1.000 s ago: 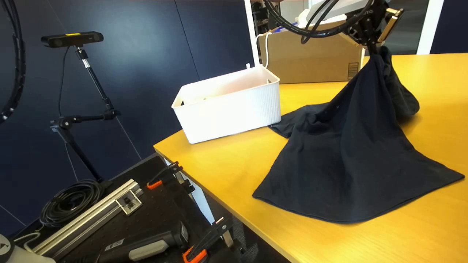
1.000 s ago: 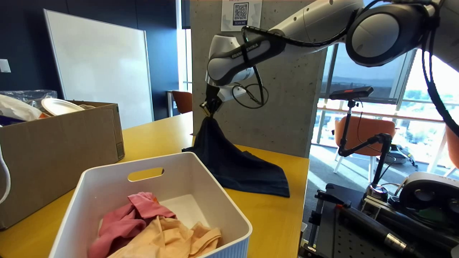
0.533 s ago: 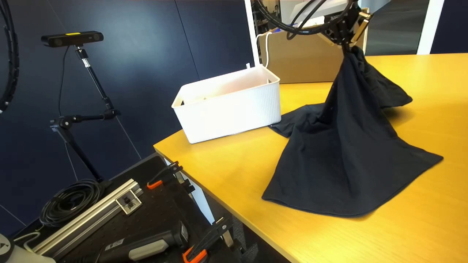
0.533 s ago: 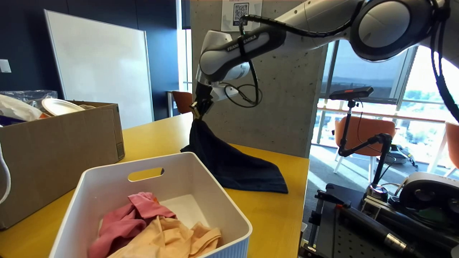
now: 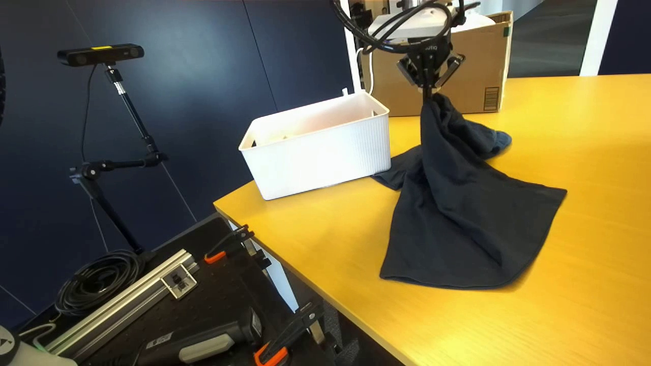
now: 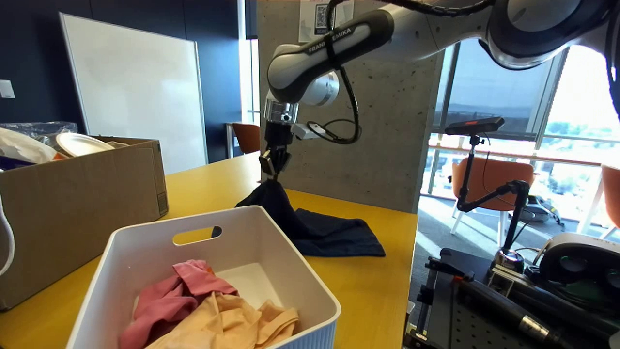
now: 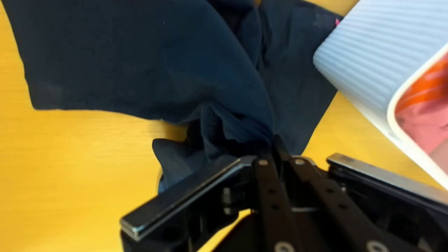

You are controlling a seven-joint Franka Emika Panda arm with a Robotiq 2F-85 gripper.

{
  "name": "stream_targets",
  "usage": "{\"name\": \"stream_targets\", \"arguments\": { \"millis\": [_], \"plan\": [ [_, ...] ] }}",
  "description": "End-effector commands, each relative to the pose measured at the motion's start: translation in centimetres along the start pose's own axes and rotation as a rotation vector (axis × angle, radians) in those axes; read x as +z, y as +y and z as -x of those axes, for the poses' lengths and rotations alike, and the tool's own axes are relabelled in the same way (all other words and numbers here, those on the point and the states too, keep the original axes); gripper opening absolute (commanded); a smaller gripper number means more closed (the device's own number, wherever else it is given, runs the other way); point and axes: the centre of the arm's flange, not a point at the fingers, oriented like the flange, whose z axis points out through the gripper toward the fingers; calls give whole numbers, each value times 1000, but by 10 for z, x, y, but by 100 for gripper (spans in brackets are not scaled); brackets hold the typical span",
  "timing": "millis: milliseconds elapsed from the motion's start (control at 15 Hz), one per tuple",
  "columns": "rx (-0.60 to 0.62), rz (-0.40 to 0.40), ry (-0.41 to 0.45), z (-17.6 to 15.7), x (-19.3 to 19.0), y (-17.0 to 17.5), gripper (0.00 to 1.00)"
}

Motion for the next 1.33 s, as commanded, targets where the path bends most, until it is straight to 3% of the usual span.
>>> {"name": "stream_targets", "arguments": {
  "millis": [0, 333, 667, 733, 800, 1267],
  "plan": [
    [-50, -91, -84, 16, 31, 11, 1],
    [-124, -202, -161, 9, 80, 5, 1],
    [-141, -245, -242, 7, 120, -2, 1],
    [-127, -243, -246, 8, 121, -3, 30],
    [-120, -236, -245, 11, 118, -2, 31],
    [-33, -164, -222, 30, 76, 18, 80]
  ]
}}
